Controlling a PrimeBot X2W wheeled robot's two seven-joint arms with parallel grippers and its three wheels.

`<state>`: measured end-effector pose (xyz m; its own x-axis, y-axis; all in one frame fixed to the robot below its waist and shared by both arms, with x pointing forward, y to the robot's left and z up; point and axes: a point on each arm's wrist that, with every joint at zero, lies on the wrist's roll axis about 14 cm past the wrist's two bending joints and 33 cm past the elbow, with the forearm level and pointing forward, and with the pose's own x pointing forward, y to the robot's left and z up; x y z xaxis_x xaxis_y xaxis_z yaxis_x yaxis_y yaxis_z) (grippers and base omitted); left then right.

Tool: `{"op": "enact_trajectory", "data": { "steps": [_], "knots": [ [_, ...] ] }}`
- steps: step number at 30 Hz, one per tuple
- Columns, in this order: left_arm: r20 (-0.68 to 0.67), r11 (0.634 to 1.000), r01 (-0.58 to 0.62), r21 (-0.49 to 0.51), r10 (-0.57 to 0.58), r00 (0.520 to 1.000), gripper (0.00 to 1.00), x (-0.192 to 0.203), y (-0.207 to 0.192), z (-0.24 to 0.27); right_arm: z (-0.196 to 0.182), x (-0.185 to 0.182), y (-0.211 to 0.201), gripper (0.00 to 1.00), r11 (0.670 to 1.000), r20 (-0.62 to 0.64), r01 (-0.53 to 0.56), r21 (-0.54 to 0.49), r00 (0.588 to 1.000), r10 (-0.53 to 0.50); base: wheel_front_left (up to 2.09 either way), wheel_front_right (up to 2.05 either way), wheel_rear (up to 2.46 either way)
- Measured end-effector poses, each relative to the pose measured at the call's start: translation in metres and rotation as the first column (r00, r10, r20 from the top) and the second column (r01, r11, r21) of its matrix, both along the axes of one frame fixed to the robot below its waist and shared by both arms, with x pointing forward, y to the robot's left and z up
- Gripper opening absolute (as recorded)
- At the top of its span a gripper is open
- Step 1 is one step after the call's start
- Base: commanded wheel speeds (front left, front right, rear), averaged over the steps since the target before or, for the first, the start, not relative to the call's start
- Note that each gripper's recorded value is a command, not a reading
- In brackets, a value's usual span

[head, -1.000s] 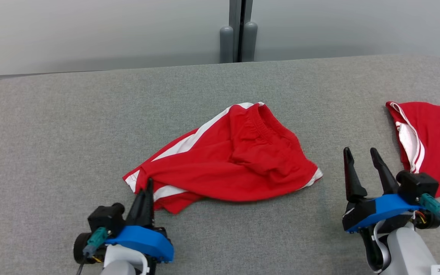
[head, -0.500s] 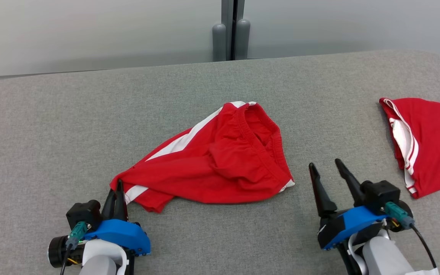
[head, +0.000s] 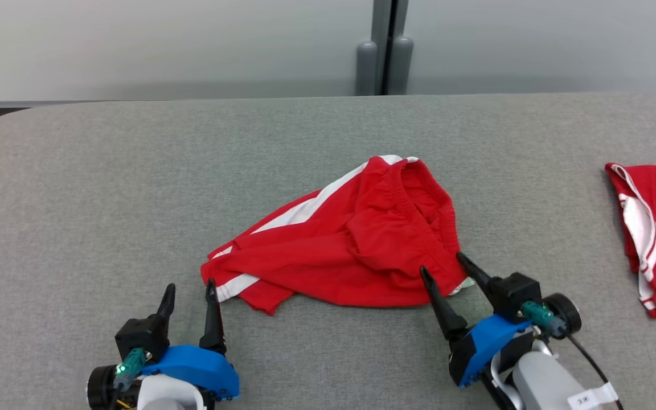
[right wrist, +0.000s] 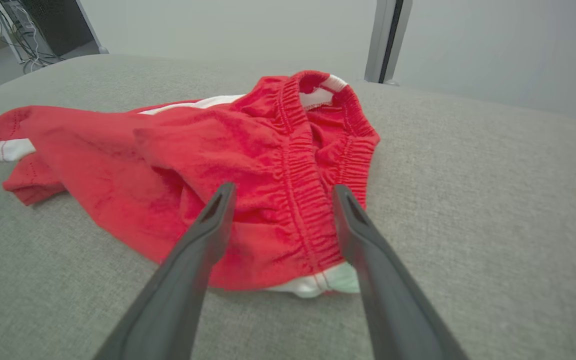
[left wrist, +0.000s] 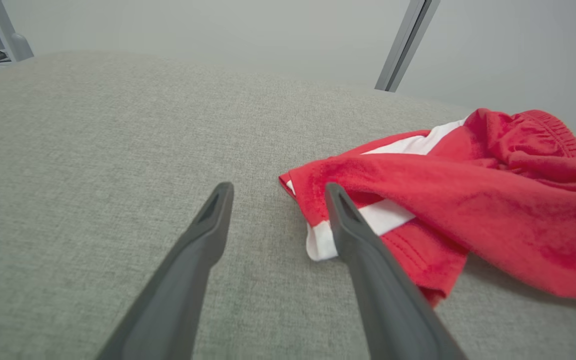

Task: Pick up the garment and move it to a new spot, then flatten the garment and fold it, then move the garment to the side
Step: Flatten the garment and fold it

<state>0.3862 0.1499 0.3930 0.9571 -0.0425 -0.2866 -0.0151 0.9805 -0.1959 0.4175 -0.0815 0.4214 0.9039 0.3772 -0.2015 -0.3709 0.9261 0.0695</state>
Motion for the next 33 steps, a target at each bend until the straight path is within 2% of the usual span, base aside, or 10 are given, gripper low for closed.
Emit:
{"op": "enact_trajectory", "data": {
  "steps": [9, 10, 11, 12, 13, 18, 21, 25, 30, 33],
  "knots": [
    [0.002, 1.0, -0.009, -0.001, 0.009, 1.0, 1.0, -0.011, 0.002, 0.002, -0.017, 0.013, -0.006, 1.0, 0.998, -0.053, -0.017, -0.061, 0.998, 0.014, 0.0, 0.0, 0.0],
    [0.005, 1.0, -0.01, -0.001, 0.01, 1.0, 1.0, -0.011, 0.002, 0.003, -0.021, 0.011, -0.006, 0.84, 0.998, -0.069, -0.023, -0.066, 0.997, 0.018, 0.0, 0.0, 0.0],
    [0.007, 1.0, -0.012, -0.002, 0.012, 1.0, 1.0, -0.011, 0.003, 0.004, -0.023, 0.01, -0.004, 0.62, 0.997, -0.079, -0.031, -0.067, 0.997, 0.025, 0.0, 0.0, 0.0],
    [0.01, 1.0, -0.013, -0.002, 0.013, 1.0, 1.0, -0.011, 0.003, 0.004, -0.024, 0.011, -0.002, 0.26, 0.997, -0.082, -0.037, -0.068, 0.996, 0.031, 0.0, 0.0, 0.0],
    [0.014, 1.0, -0.013, -0.003, 0.013, 1.0, 1.0, -0.011, 0.003, 0.005, -0.022, 0.013, -0.001, 0.0, 0.997, -0.076, -0.04, -0.064, 0.996, 0.036, 0.0, 0.0, 0.0],
    [0.016, 1.0, -0.014, -0.004, 0.015, 1.0, 1.0, -0.015, 0.002, 0.007, -0.004, 0.016, 0.01, 0.0, 0.999, -0.036, -0.053, -0.009, 0.998, 0.052, 0.0, 0.0, 0.0],
    [0.019, 1.0, -0.012, -0.005, 0.012, 1.0, 1.0, -0.017, 0.001, 0.008, 0.018, 0.017, 0.019, 0.0, 0.992, -0.006, -0.019, 0.123, 1.0, 0.02, 0.0, 0.0, 0.0],
    [0.018, 1.0, 0.007, -0.01, -0.007, 1.0, 1.0, -0.02, -0.006, 0.007, 0.05, 0.02, 0.021, 0.0, 0.957, 0.031, 0.025, 0.288, 0.999, -0.036, 0.0, 0.0, 0.0],
    [0.016, 0.999, 0.044, -0.026, -0.043, 0.999, 1.0, -0.019, -0.019, 0.007, 0.071, 0.044, -0.004, 0.0, 0.936, 0.067, 0.093, 0.339, 0.99, -0.123, 0.0, 0.0, 0.0],
    [0.01, 0.998, 0.058, -0.029, -0.058, 0.998, 1.0, -0.016, -0.023, 0.005, 0.066, 0.064, -0.019, 0.0, 0.931, 0.048, 0.149, 0.332, 0.983, -0.175, 0.0, 0.0, 0.0]
  ]
}}
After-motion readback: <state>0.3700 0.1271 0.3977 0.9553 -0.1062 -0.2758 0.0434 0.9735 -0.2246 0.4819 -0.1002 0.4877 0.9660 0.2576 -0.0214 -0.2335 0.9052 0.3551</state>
